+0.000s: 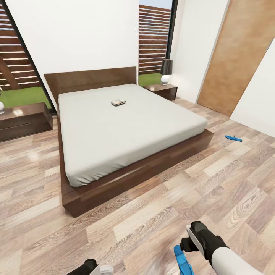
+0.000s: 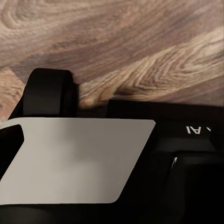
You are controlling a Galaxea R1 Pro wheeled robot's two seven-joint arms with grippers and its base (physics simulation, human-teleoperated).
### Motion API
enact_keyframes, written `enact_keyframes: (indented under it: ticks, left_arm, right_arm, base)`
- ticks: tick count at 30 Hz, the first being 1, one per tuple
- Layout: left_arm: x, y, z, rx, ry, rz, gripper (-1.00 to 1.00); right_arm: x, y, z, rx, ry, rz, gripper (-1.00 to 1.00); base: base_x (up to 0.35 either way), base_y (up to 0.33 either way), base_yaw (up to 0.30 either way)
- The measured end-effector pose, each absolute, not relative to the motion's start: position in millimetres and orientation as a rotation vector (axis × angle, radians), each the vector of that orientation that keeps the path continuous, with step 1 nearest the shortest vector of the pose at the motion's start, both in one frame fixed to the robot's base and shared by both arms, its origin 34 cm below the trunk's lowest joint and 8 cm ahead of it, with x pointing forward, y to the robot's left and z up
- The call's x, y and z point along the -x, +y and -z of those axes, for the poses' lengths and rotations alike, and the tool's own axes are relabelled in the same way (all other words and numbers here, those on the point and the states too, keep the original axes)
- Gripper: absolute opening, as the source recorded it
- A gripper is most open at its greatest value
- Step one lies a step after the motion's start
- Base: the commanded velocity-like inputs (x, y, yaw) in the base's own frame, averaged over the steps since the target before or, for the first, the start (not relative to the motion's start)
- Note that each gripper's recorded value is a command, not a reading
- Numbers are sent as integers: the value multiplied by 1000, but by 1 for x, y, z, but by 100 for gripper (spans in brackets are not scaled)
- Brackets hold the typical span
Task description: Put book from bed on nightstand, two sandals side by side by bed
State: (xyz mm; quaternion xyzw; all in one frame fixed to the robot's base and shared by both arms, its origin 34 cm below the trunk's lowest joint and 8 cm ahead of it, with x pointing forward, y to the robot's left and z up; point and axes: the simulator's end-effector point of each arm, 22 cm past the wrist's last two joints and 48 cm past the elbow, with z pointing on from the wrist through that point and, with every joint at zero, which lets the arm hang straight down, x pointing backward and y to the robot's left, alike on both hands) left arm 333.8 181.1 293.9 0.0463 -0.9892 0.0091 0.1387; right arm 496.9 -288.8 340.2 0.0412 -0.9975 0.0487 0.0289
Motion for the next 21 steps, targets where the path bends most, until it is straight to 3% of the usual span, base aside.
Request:
enact_keyframes:
  ticks: [21]
  left_arm:
    - [-335,184,-293,-141,-2865,-24,100]
  right_arm:
    - [-496,-284,-340,-150,-3075,-150,100]
  base:
    - [0,0,0]
